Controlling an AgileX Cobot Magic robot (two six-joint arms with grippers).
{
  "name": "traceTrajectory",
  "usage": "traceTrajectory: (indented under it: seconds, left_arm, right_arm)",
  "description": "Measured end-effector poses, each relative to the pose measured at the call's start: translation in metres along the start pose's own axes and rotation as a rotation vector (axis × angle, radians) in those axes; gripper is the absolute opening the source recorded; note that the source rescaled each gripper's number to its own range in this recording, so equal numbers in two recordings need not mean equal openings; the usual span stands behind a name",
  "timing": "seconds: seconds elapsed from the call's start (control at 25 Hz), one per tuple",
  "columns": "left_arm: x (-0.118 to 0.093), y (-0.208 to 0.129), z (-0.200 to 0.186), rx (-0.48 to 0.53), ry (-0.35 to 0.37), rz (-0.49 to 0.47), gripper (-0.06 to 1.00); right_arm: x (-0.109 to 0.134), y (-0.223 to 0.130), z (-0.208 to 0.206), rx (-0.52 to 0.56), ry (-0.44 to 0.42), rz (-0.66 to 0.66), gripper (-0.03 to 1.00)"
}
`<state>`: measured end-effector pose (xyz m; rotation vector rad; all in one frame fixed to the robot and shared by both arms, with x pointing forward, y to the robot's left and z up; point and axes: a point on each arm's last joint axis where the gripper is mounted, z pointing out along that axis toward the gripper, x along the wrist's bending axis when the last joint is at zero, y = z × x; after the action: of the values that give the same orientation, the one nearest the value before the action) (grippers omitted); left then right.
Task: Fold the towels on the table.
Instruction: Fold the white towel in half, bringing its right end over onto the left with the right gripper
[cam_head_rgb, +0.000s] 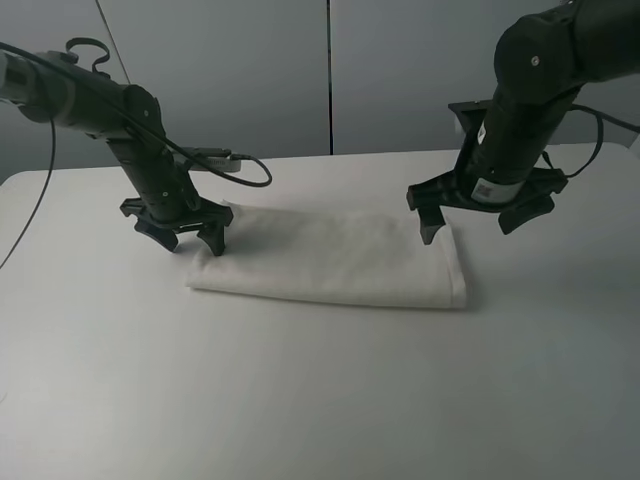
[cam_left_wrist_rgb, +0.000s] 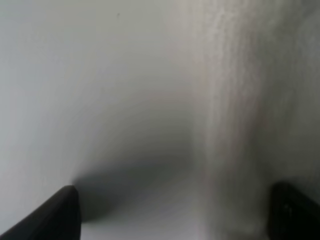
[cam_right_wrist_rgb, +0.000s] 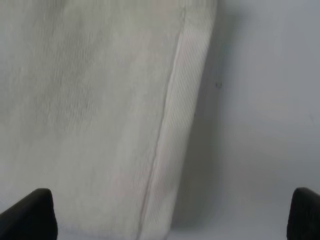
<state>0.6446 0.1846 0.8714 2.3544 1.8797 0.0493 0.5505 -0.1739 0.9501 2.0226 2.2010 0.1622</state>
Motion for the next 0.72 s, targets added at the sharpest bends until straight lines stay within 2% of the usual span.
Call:
traceTrajectory:
  seconds: [0.2,0.36,0.72]
  left_arm:
    - [0.0,0.001,0.0,-0.001,0.001,0.001,0.96]
    - [0.001,0.0,0.0,0.001,0.01,0.011,0.96]
    - [0.001,0.001,0.0,0.002,0.016,0.016,0.96]
  right_arm:
    - [0.008,0.024,0.01,0.02,0.04,0.007,0.99]
    - [0.005,0.039,0.028,0.088,0.092,0.017,0.99]
    - [0.002,0.038,0.063,0.191,0.092,-0.095,0.99]
